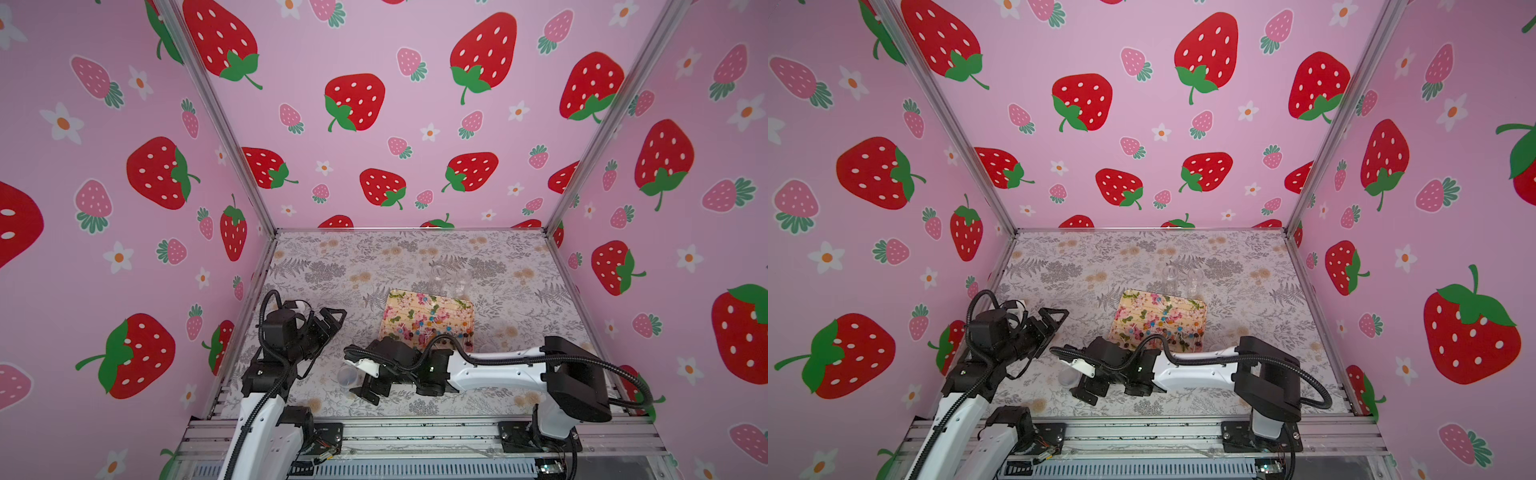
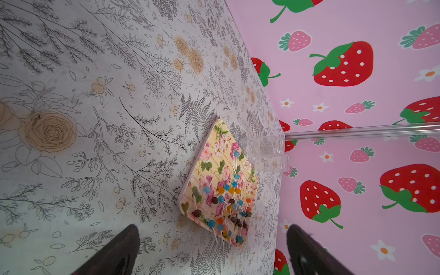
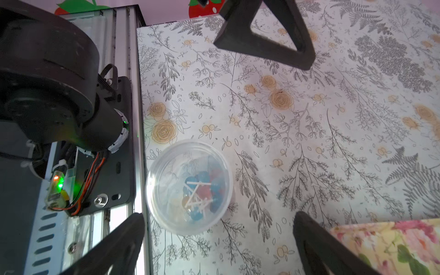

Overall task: Pour the candies out of the jar
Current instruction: Pick up the jar from the center of the board.

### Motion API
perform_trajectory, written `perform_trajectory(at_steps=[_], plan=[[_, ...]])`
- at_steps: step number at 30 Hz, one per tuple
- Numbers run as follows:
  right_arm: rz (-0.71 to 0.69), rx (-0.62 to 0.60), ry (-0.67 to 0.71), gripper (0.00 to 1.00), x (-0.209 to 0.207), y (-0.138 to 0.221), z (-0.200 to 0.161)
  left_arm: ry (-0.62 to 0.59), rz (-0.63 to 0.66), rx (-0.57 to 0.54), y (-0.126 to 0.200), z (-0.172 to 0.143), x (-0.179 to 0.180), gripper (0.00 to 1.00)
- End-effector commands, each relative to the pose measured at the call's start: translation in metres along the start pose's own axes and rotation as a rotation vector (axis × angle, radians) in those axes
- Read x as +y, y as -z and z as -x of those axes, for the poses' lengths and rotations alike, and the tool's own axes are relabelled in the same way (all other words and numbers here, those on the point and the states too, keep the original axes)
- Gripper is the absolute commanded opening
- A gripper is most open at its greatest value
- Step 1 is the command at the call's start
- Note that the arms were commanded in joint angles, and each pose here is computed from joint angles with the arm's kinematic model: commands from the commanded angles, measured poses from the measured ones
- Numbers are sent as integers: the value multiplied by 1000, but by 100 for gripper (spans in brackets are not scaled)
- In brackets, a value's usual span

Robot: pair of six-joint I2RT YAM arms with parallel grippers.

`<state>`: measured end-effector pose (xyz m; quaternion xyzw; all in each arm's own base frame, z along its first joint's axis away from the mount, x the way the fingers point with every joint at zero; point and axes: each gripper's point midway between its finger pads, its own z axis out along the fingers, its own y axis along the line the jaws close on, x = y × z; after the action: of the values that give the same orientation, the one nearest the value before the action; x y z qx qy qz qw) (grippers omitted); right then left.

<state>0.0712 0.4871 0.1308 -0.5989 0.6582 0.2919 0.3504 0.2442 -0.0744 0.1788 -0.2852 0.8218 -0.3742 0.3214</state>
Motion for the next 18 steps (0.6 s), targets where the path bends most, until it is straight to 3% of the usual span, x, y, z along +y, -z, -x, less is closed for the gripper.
perform_trajectory(at_steps=[1, 11, 18], plan=[[-6, -77, 32, 99, 2, -5, 24, 22, -1, -14, 0, 3, 0, 99], [14, -91, 49, 97, 7, -26, 24, 27, -17, -10, -1, 2, -1, 99], [17, -121, 32, 89, 7, -34, 26, 38, -20, -3, -2, 0, 0, 99]])
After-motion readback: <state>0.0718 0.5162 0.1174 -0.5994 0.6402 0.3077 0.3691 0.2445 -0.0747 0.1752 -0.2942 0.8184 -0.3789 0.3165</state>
